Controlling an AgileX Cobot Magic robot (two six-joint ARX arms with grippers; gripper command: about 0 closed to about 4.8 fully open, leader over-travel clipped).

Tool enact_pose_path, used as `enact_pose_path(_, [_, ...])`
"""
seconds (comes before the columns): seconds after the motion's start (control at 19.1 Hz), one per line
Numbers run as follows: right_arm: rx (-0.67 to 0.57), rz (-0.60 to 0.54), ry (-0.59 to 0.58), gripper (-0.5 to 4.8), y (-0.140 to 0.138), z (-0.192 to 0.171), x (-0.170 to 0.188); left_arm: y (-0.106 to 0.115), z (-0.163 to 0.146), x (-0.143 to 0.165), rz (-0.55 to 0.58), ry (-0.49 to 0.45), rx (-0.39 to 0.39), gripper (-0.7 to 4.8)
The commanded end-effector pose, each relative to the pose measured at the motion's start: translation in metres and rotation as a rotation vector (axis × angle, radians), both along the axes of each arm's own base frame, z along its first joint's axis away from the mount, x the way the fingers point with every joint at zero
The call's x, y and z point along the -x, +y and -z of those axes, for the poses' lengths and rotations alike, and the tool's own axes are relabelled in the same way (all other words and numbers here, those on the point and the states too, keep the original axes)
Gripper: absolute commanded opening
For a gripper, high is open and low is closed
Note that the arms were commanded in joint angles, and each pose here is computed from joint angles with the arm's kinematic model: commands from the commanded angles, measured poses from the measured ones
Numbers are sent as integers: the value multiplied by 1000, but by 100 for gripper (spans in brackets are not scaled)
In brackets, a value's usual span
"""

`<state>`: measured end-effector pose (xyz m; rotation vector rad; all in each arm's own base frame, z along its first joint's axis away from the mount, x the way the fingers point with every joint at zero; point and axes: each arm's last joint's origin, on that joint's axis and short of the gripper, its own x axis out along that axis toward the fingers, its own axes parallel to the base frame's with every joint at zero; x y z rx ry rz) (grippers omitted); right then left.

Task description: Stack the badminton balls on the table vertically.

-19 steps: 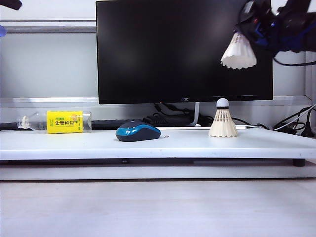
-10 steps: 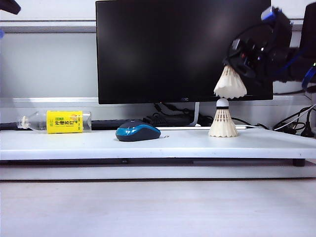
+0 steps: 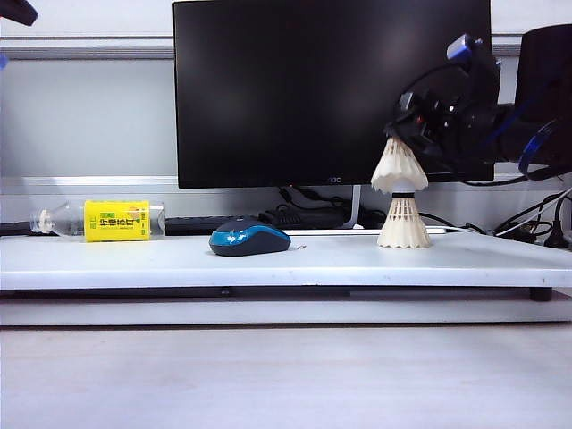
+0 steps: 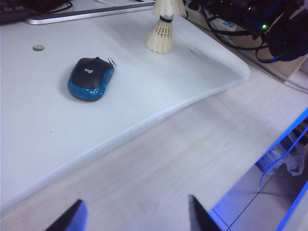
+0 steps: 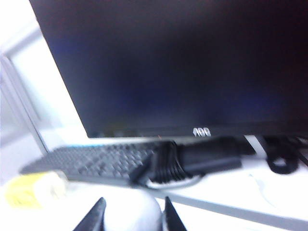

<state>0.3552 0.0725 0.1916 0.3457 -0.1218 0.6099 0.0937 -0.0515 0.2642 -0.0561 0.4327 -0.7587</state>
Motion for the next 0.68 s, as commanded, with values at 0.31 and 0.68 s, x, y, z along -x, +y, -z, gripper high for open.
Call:
enact_pose_path(0.31, [66,24,5,117,0,3,-1,0,1,0,-1,3,-3,282])
enact_pose_path(0.68, [105,51,40,122,0,8,-2,0,1,0,-1,3,-2,282])
